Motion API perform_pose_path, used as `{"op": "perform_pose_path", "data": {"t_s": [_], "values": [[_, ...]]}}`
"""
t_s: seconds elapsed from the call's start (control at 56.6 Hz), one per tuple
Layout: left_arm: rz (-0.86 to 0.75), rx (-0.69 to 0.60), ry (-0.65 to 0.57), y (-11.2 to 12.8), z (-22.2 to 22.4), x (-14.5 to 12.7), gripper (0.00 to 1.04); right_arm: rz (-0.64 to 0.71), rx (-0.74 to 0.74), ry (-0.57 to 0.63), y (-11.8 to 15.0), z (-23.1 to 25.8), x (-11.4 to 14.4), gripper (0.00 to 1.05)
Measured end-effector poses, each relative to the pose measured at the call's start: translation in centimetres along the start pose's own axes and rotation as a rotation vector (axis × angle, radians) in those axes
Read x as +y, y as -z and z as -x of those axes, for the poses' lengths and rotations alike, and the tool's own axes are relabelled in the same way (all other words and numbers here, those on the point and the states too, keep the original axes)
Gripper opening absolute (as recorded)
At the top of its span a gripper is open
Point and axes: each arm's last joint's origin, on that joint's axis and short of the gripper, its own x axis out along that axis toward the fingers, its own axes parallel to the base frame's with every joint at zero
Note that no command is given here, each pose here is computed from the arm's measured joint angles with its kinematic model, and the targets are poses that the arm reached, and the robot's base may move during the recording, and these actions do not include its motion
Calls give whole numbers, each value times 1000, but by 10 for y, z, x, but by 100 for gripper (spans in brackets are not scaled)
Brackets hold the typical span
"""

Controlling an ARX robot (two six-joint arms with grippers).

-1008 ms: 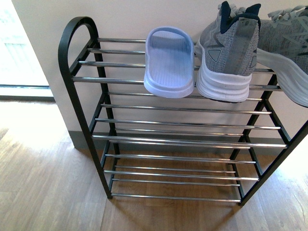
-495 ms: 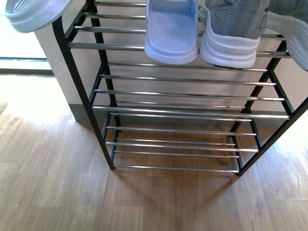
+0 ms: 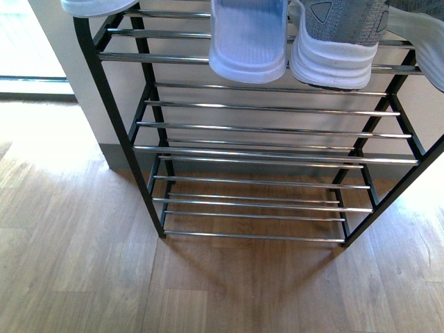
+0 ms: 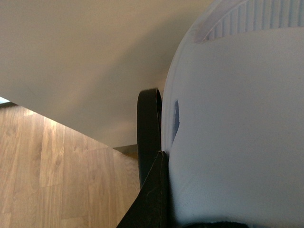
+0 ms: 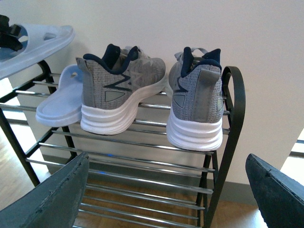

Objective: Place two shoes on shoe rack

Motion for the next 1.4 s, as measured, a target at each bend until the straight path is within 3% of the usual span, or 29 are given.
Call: {"op": "perform_pose_path", "data": {"t_s": [0.371,0.707,0.99,1.202,1.291,1.397], "values": [[-10,75,6,12,-35,-28,2,0,0,0,0,0,0,96],[2,118,-65,20,-48,-32,3,0,0,0,0,0,0,96],[42,86,-32,16,-38,-37,55,0,0,0,0,0,0,96],[92,38,-32,7,-13,-32,87,0,0,0,0,0,0,96],[120,9,-44,5,-3,-29,97,0,0,0,0,0,0,96],[169,-33,-49,4,13,-25,95,0,0,0,0,0,0,96]]}}
